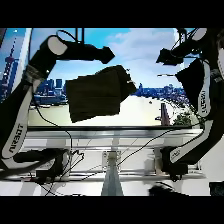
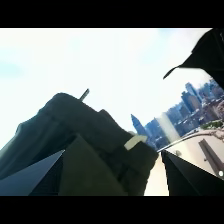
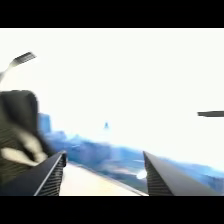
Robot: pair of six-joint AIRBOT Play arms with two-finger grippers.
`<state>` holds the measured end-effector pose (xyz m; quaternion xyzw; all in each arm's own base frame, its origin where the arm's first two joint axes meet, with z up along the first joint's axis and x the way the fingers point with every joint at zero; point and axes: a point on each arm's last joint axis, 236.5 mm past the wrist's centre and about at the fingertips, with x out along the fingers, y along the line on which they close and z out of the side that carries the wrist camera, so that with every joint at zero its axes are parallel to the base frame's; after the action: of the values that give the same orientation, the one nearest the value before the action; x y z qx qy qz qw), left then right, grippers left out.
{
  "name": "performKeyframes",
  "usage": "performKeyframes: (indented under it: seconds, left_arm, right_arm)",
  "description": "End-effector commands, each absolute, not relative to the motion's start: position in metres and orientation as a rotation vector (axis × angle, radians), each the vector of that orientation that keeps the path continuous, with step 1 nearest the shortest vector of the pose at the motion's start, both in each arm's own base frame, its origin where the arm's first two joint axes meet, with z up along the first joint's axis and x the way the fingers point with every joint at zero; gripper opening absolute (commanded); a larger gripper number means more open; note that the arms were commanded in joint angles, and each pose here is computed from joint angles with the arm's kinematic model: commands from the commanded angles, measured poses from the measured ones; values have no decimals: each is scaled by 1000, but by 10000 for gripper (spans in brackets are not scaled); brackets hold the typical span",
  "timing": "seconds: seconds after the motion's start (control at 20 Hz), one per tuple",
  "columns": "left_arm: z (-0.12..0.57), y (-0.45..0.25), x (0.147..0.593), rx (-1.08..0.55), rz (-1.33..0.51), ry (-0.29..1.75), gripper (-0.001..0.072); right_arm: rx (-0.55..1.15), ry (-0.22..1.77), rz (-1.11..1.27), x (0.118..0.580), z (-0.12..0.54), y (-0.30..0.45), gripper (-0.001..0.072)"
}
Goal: Fold the clothes and pants, and hang the long-sleeved shirts on hangers.
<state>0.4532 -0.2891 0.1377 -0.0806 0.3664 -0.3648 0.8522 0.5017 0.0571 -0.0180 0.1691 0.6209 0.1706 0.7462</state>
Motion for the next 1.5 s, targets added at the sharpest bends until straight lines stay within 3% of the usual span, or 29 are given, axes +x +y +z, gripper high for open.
performKeyframes:
  seconds: [0.0, 0.1, 0.25, 0.5, 0.55, 0.6, 0.65, 0.75, 0.9, 1.1, 1.3, 1.45]
  left_arm:
    - [137, -259, 463, -191, -721, 791, 690]
    - [137, -253, 466, -196, -709, 789, 690]
    - [137, -253, 466, -196, -710, 791, 690]
    - [130, -253, 454, -185, -733, 843, 690]
    - [129, -252, 452, -183, -739, 857, 689]
    - [128, -251, 449, -181, -743, 870, 689]
    - [129, -248, 447, -181, -743, 874, 689]
    - [140, -241, 448, -181, -734, 848, 687]
    - [172, -213, 449, -158, -687, 771, 686]
    - [221, -177, 440, -128, -619, 655, 686]
    - [261, -160, 424, -117, -594, 563, 686]
    - [277, -158, 415, -109, -593, 526, 686]
  right_arm:
    - [640, 1427, 663, 484, -46, 139, 574]
    - [661, 1521, 798, 459, -65, 199, 670]
    - [594, 1530, 1040, 420, -65, 298, 670]
    - [286, 1543, 1110, 362, -92, 383, 664]
    - [229, 1535, 1103, 357, -99, 389, 584]
    - [183, 1522, 1093, 356, -103, 393, 241]
    - [168, 1510, 1076, 359, -103, 394, 39]
    - [131, 1438, 1049, 378, -86, 390, 32]
    - [85, 1261, 869, 442, -32, 347, 31]
    - [85, 1043, 545, 513, 69, 213, 31]
    - [153, 960, 121, 517, 138, 24, 31]
    - [252, 948, -186, 476, 164, -112, 31]
